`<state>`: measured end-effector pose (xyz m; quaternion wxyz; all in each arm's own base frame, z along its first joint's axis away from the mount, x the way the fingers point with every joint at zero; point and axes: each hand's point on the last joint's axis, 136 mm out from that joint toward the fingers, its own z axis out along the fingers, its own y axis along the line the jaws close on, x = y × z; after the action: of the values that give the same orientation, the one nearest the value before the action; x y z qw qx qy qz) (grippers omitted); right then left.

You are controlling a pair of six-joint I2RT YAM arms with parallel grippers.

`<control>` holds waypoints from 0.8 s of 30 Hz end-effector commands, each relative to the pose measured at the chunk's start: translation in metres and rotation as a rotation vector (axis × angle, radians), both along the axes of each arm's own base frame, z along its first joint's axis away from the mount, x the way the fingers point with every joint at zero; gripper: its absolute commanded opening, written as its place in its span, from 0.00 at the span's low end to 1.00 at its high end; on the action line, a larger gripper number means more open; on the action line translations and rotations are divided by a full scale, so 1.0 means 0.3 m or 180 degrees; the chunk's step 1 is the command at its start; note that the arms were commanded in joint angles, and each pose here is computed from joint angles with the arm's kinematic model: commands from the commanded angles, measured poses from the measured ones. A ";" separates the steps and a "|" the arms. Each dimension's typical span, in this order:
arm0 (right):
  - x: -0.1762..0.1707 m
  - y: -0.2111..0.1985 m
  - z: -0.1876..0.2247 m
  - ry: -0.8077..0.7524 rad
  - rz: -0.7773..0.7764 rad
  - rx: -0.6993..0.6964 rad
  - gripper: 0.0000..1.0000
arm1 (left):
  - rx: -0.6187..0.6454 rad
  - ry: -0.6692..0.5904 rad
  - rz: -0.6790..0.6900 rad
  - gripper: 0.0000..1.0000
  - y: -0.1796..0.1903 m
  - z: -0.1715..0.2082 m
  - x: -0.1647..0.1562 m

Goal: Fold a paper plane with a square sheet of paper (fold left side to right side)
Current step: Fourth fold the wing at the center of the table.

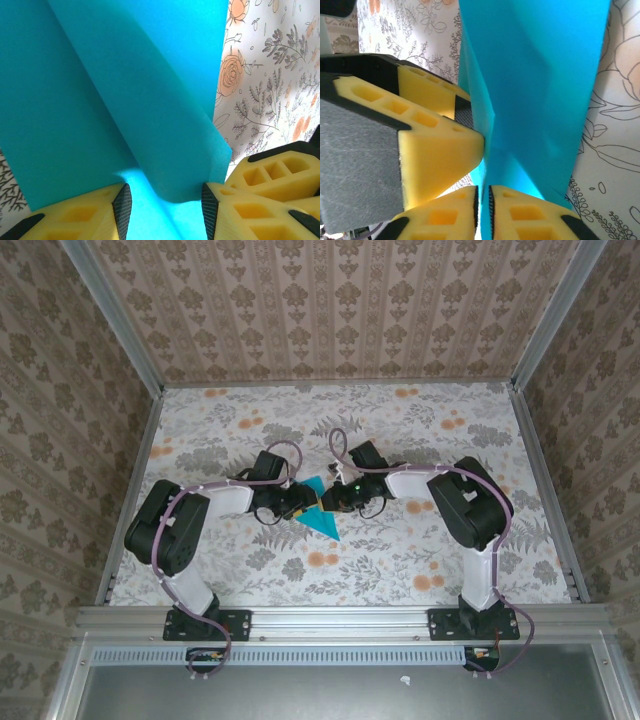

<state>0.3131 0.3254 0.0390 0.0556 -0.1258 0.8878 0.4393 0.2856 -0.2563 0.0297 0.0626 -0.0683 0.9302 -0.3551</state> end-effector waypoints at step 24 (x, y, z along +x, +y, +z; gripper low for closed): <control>-0.011 0.041 0.000 0.0118 0.0082 0.0180 0.21 | 0.0285 0.0177 0.0010 0.43 0.037 -0.055 -0.034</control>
<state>0.3113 0.3282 0.0343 0.0428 -0.1222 0.8860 0.4452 0.2853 -0.2549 0.0288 0.0608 -0.0710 0.9326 -0.3485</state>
